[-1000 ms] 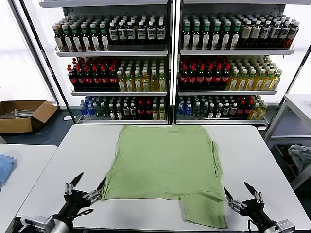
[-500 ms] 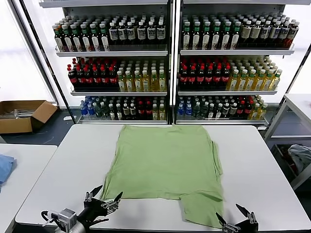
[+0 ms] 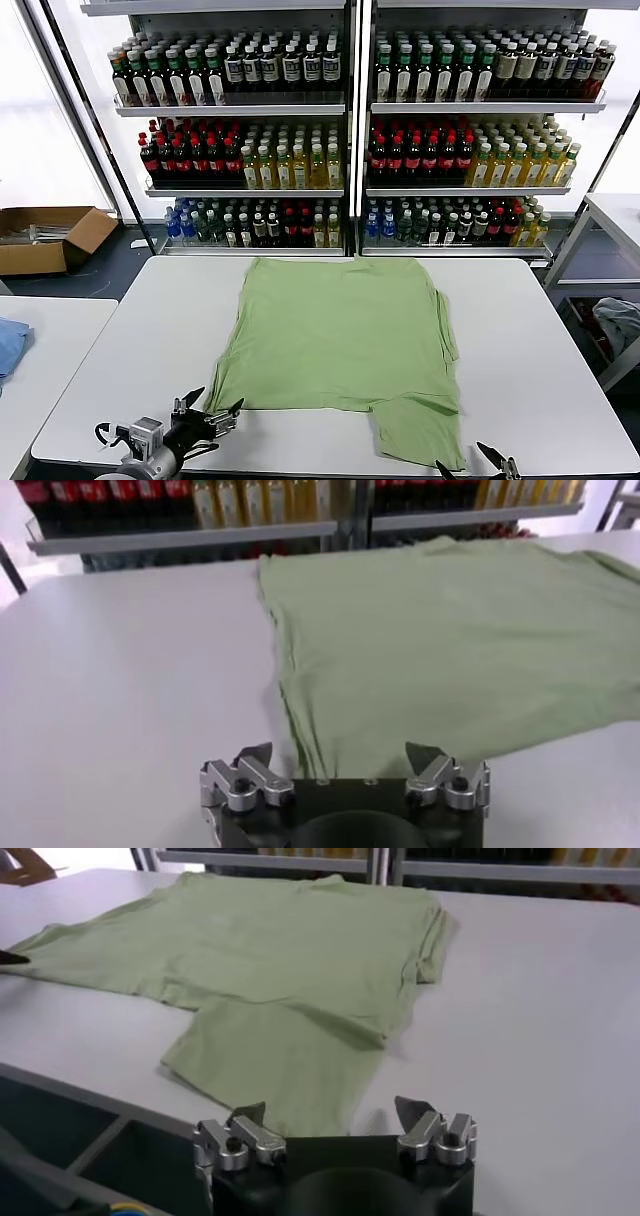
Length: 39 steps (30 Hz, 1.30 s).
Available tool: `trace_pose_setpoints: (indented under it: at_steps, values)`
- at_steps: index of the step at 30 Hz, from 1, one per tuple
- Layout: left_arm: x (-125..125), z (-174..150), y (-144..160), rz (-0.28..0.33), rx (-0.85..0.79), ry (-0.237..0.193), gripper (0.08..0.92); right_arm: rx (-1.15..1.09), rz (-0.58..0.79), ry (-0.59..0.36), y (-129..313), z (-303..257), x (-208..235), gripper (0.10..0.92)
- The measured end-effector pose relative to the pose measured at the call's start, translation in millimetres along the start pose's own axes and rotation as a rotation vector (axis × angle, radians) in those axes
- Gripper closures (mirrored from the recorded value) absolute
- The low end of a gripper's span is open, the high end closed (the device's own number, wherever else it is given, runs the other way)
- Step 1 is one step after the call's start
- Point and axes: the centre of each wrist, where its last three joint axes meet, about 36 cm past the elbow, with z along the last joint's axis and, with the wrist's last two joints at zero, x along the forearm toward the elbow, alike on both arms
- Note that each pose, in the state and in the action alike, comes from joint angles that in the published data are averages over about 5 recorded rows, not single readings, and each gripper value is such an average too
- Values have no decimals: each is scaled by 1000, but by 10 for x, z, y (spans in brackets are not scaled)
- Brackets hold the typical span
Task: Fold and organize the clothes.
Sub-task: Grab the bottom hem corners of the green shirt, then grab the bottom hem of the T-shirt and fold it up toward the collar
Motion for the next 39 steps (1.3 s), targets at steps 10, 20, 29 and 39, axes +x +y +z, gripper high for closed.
trace_pose_setpoints:
  at_steps: [10,20,29,39]
  values:
    - [-81,63,41,-3,17,17,449,-47,-6,-26,16,65,-116,636]
    - [-72,107,34,9,22,24,735,-91,-29,-75,-20,94,-220,901]
    - [-37,134,-3,31,31,24,914,-110,-69,-147,-45,98,-209,916]
    - [106,116,-64,19,27,-5,915,-131,-128,-233,-32,64,-72,916]
